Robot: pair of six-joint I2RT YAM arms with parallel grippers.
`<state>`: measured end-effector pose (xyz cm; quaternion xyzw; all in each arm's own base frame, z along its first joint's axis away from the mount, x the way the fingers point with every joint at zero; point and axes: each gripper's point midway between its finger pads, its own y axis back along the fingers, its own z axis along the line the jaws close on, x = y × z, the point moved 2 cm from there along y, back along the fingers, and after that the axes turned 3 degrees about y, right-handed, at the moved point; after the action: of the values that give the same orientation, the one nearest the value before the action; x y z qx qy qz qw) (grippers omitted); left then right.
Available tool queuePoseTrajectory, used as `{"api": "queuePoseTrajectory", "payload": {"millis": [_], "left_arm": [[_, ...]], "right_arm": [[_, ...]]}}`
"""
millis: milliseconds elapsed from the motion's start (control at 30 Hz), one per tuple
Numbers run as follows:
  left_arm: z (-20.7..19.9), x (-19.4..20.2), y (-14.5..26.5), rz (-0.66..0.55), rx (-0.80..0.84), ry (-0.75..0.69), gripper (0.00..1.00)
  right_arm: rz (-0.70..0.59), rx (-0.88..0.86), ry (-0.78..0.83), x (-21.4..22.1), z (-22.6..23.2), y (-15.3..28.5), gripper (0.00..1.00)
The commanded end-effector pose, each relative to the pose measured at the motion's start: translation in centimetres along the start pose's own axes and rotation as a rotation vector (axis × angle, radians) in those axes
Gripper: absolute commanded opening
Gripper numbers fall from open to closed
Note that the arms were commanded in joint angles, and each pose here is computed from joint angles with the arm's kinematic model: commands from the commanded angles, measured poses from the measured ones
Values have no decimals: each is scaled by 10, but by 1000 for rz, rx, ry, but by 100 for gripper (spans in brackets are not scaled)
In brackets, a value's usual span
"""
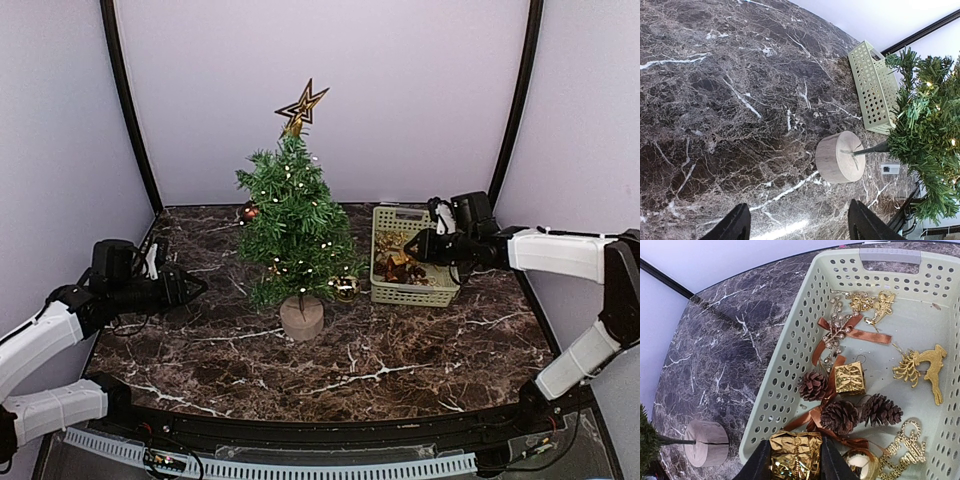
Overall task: Decorate the small christmas tree
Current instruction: Place the ornament pick in the bin.
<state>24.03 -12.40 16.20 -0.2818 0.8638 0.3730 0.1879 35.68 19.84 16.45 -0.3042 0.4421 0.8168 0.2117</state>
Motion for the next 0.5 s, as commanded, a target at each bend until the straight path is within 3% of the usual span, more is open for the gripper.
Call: {"api": "queuePoseTrajectory", "payload": {"millis": [0,267,333,433,467], "left_arm": [[1,1,2,-8,9,-4,69],[1,0,-2,11,-1,0,70],[3,0,3,5,-25,4,70],[4,1,5,8,-37,11,70],[5,1,5,8,-42,11,70]], "right_arm": [[-119,-14,-12,-31,5,-18,32],[-133,88,42,-74,-11,-68,32],[-123,187,49,-84,-38,-97,33],[-58,220,44,-75,-56,-120,34],[-49,220,45,-74,-58,-122,39]]}}
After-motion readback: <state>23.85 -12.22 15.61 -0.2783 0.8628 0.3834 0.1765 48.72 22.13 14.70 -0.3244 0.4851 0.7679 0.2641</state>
